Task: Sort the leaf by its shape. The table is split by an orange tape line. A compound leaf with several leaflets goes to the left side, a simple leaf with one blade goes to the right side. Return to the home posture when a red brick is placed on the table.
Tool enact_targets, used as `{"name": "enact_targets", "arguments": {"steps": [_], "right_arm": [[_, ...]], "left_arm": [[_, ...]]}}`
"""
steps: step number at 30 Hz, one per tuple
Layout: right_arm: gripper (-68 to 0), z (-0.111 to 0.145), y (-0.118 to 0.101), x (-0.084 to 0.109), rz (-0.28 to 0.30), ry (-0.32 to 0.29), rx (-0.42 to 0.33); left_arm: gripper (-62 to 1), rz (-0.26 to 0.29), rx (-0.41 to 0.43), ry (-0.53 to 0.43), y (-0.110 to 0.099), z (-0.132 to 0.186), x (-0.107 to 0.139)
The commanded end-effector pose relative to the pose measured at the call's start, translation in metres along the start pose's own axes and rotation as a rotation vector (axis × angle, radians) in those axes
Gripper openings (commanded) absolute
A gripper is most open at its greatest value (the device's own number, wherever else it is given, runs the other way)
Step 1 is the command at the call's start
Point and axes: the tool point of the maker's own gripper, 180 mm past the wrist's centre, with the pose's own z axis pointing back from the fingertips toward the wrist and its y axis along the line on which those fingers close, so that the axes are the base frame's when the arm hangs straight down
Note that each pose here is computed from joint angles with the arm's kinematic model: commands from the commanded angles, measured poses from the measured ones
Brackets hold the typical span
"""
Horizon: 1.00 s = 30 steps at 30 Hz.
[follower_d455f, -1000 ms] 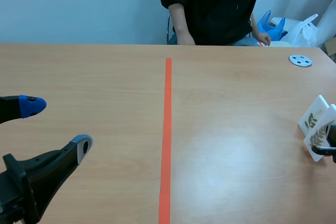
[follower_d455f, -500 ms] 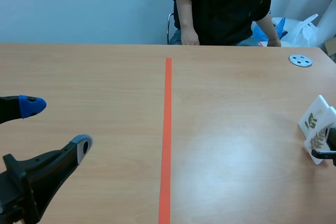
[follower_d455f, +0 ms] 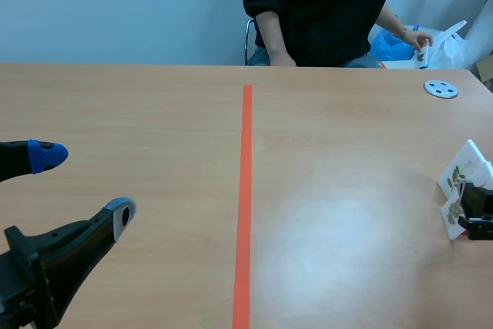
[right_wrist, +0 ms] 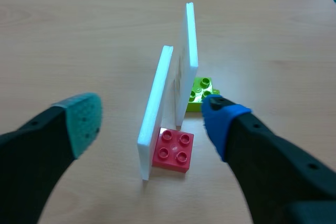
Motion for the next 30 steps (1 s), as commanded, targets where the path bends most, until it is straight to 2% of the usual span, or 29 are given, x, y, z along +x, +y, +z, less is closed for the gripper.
{"name": "enact_targets", "arguments": {"steps": [1, 4, 6, 10, 18, 21, 25, 30], "right_arm": [[-18.3, -0.001, -0.006, 0.018, 0.020, -0.048, -0.008], [-6.9, 0.000, -0.006, 0.027, 0.028, -0.070, -0.008], [-3.3, 0.004, -0.007, 0.038, 0.028, -0.094, -0.007], [-3.3, 0.019, -0.005, 0.065, 0.057, -0.128, 0.004], [-3.2, 0.055, 0.024, 0.119, 0.195, -0.175, 0.065], [-3.2, 0.068, 0.049, 0.128, 0.221, -0.168, 0.142], [-3.3, 0.082, 0.080, 0.132, 0.224, -0.156, 0.257], [-3.3, 0.088, 0.115, 0.123, 0.187, -0.116, 0.386]], "left_arm": [[1.4, 0.004, -0.008, -0.031, -0.003, -0.001, 0.009], [1.4, 0.004, -0.008, -0.031, -0.003, -0.001, 0.009], [1.4, 0.004, -0.008, -0.031, -0.003, -0.001, 0.009], [1.4, 0.004, -0.008, -0.031, -0.003, -0.001, 0.009], [1.4, 0.004, -0.008, -0.031, -0.003, -0.001, 0.009], [1.4, 0.003, -0.008, -0.031, -0.003, -0.001, 0.009], [1.4, 0.003, -0.008, -0.031, -0.003, -0.001, 0.009], [1.4, 0.003, -0.008, -0.031, -0.003, -0.001, 0.009]]}}
